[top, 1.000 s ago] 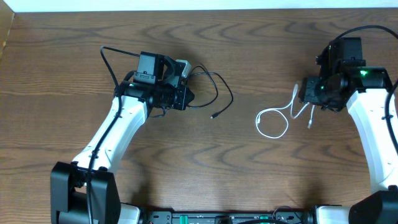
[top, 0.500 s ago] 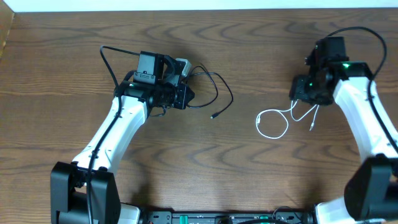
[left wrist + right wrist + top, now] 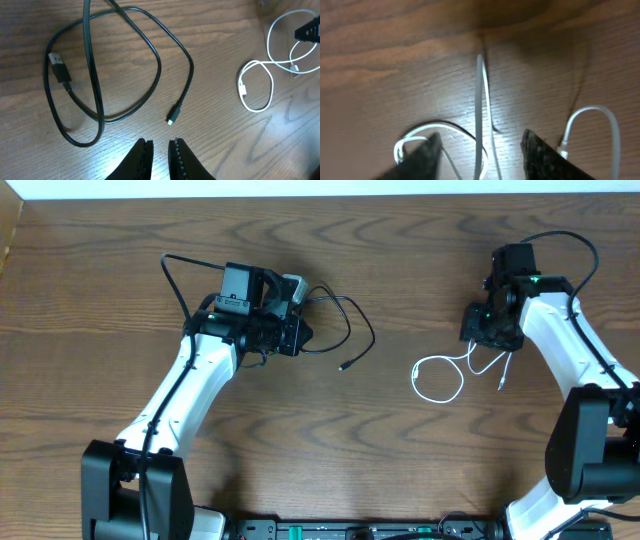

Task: Untangle cables

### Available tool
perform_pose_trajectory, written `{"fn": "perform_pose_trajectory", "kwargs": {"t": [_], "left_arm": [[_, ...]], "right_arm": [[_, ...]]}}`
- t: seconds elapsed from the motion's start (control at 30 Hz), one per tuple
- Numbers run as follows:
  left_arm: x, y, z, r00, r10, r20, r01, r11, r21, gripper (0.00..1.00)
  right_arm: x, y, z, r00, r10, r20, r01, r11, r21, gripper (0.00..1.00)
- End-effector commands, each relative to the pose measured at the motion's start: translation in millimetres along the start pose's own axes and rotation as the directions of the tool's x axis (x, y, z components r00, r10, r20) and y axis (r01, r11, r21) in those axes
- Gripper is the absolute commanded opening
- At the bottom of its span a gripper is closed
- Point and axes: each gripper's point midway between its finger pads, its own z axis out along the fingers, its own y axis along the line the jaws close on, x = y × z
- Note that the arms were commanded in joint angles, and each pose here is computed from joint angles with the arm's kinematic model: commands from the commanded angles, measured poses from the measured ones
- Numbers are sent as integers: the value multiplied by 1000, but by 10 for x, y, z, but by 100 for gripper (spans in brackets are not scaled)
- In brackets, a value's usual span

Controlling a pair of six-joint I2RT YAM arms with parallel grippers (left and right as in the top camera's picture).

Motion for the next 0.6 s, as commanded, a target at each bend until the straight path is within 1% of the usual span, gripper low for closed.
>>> {"fn": "perform_pose_trajectory", "kwargs": {"t": [0.0, 0.03, 0.1, 0.13, 0.33, 0.57], "left_arm": [[63, 9, -11, 1000, 1, -21, -1, 1000, -6, 17], [80, 10, -11, 1000, -3, -28, 2, 1000, -6, 17], [111, 10, -12, 999, -9, -40, 9, 1000, -6, 17], [115, 10, -12, 999, -10, -41, 10, 1000, -6, 17], [101, 10, -12, 999, -14, -36, 14, 1000, -6, 17], [102, 10, -12, 999, -15, -36, 15, 1000, -6, 17]], "right_arm": [[12, -37, 80, 1000, 8, -8, -8, 1000, 28, 24], [7, -34, 80, 1000, 8, -6, -8, 1000, 26, 14], [-5, -29, 80, 1000, 9, -1, -9, 1000, 24, 4], [-4, -28, 80, 1000, 9, -2, -9, 1000, 24, 1], [64, -51, 77, 1000, 9, -29, -8, 999, 34, 1], [50, -48, 73, 1000, 9, -23, -8, 999, 32, 1]]}}
